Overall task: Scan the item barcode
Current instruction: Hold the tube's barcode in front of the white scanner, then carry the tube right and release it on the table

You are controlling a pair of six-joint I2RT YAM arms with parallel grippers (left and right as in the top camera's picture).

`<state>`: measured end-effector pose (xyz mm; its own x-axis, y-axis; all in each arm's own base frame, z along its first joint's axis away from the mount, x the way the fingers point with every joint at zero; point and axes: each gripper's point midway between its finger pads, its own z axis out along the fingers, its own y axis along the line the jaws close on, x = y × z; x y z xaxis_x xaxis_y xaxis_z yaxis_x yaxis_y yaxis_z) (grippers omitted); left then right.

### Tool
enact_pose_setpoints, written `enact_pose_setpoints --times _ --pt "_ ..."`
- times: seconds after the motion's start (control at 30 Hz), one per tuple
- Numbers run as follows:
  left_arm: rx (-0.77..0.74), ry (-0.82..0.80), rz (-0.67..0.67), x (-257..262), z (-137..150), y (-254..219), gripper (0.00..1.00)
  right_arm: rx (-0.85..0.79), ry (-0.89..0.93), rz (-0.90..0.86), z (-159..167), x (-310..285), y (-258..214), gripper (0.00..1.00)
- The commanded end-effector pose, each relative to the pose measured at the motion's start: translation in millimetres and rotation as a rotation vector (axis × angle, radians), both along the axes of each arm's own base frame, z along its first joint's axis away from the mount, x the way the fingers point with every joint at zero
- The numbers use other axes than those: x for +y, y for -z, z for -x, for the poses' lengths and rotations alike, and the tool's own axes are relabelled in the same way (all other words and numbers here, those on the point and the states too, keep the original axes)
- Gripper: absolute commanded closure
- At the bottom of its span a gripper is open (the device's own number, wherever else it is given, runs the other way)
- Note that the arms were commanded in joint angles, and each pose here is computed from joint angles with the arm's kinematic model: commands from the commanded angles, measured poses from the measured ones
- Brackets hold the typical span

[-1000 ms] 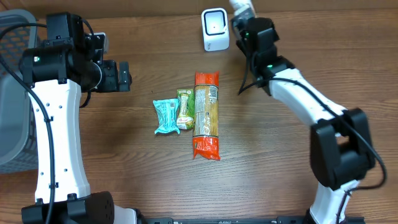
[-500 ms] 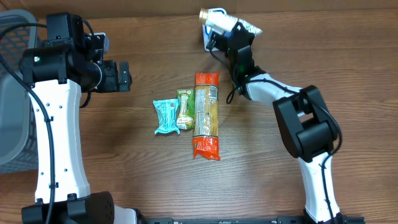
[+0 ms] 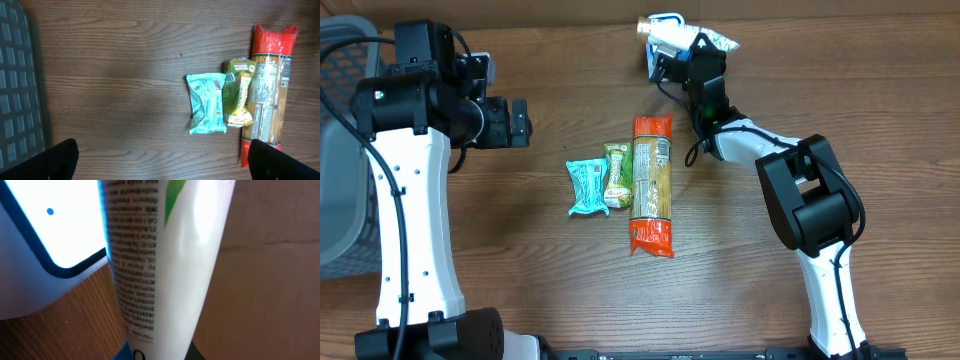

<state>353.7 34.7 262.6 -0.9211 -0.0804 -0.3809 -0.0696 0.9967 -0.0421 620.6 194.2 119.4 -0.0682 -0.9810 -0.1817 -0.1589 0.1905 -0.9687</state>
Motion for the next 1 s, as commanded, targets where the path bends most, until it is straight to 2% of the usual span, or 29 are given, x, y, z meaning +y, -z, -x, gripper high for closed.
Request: enact_pose_setpoints --times 0.0,0.2,0.67,0.83,0.97 --pt "0.004 0.017 0.002 1 0 2 0.01 -0.096 0.043 -0.051 -10 -7 -34 0.96" --pt "0.004 0.017 0.002 1 0 2 0.01 -0.105 0.043 -0.061 -9 -5 -36 0.96" --pt "0.004 0.017 0.002 1 0 2 0.0 -0.166 0.063 -0.253 -2 1 -75 0.96" --pt "0.004 0.017 0.001 1 0 2 0.0 -0.053 0.097 -0.437 31 -10 -139 0.96" --pt "0.004 0.017 0.002 1 0 2 0.0 0.147 0.02 -0.694 81 -2 -176 0.96"
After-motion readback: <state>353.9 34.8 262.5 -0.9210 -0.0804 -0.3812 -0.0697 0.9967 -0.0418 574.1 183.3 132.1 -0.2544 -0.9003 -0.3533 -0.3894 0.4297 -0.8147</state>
